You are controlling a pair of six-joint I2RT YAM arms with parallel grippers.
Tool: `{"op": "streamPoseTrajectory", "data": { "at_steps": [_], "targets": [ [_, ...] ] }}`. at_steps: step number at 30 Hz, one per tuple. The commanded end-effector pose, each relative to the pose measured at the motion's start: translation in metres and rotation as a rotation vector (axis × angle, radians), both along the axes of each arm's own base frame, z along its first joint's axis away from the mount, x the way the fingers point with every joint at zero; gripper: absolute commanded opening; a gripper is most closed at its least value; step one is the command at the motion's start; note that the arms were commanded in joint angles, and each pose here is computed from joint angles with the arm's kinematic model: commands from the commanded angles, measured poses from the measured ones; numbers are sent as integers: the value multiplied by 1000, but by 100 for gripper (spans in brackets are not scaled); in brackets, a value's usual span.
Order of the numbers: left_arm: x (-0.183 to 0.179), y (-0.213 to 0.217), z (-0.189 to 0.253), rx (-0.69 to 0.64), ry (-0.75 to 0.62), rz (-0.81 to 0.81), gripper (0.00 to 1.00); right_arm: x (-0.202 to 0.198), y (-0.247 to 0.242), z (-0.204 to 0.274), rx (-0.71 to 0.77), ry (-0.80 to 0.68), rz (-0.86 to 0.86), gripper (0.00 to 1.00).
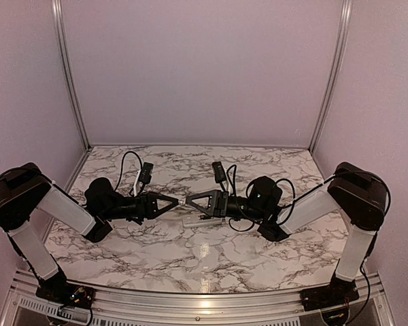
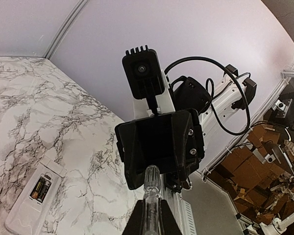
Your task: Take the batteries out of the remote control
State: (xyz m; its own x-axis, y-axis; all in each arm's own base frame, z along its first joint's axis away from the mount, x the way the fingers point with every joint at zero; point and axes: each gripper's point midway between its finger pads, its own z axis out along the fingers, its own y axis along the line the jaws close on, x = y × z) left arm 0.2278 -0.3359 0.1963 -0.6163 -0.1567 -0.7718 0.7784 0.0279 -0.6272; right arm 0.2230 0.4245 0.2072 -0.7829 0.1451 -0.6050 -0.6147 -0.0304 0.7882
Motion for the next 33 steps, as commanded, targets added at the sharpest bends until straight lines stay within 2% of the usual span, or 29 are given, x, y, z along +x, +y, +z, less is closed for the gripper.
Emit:
{"op": "streamPoseTrajectory", "data": {
  "at_steps": [1,17,33],
  "targets": [
    [1,9,30,-103,-120,53,0,-9,13,15,41,-37,49,34],
    [6,11,28,-85,-126,87,0,-7,16,10,25,-33,47,22],
    [5,15,32,-99,-133,110,0,-5,18,7,1,-36,44,30]
  ]
}}
